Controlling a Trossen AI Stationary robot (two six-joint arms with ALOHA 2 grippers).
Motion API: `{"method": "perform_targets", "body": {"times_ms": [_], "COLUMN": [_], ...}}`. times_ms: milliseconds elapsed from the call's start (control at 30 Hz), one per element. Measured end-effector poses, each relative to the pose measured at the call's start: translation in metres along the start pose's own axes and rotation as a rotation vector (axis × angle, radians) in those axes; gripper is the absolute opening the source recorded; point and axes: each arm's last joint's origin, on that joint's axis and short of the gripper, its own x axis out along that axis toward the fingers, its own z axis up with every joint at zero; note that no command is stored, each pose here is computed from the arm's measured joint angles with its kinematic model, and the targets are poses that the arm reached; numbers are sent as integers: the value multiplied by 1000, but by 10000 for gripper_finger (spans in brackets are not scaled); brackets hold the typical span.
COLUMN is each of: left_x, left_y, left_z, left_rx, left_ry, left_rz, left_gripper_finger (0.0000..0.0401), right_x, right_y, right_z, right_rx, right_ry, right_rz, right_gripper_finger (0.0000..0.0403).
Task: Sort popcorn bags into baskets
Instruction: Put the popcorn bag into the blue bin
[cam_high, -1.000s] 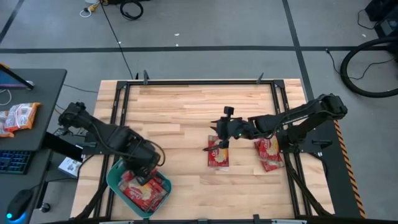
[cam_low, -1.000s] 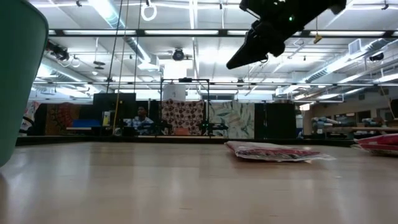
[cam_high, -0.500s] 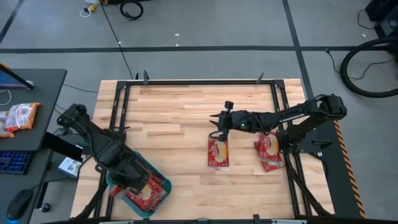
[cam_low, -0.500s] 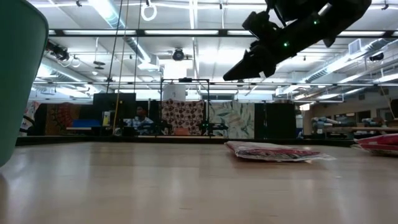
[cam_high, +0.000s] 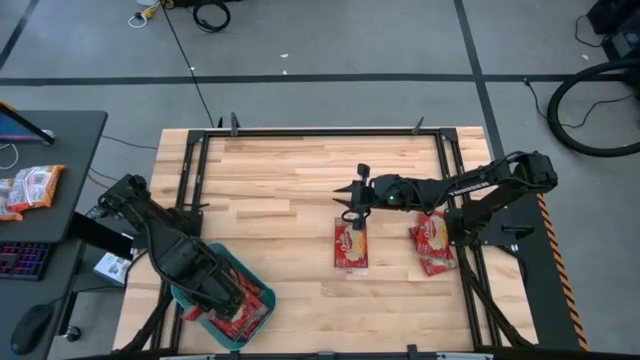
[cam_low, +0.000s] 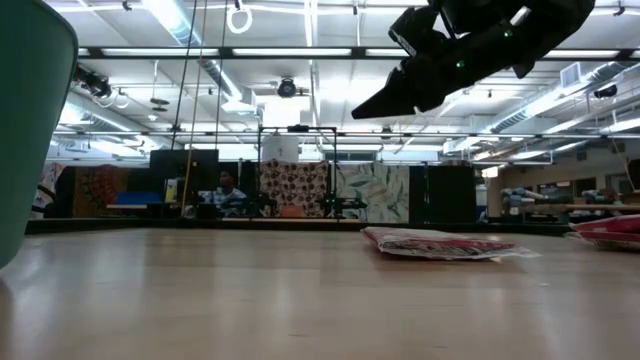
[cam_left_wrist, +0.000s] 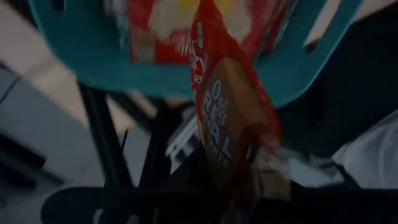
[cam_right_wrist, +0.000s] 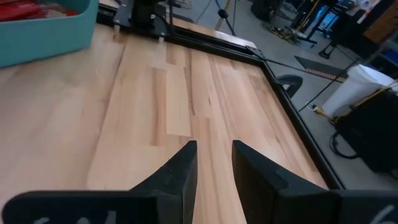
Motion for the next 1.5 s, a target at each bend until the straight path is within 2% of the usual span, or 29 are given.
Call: {"method": "perform_targets", "body": {"times_ms": [267, 567, 733, 933, 1133, 1333, 1500], "left_x": [25, 24, 22, 43, 42, 59, 65], "left_y": [4, 7, 11, 30, 37, 41, 36], "left_z": [10, 12, 13, 18, 23, 30, 33], "left_rx": [48, 134, 146, 136, 104, 106, 143], "left_ry": [-18, -79, -98, -12, -57, -64, -66], "left_rz": [106, 96, 89, 197, 192, 255, 209], "left_gripper_finger": [31, 32, 32, 31, 36, 38, 62], "right_x": [0, 0, 0, 0, 0, 0, 0], "right_y": [2, 3, 3, 3, 3, 3, 3], "right_z": [0, 0, 0, 0, 0, -1, -1], "right_rx": [44, 47, 50, 47, 44, 54, 59], "right_ry": [-8, -8, -9, -6, -3, -2, -4], "right_rz": [56, 63, 65, 66, 67, 67, 83], "right_gripper_finger": [105, 105, 105, 105, 105, 105, 105]}}
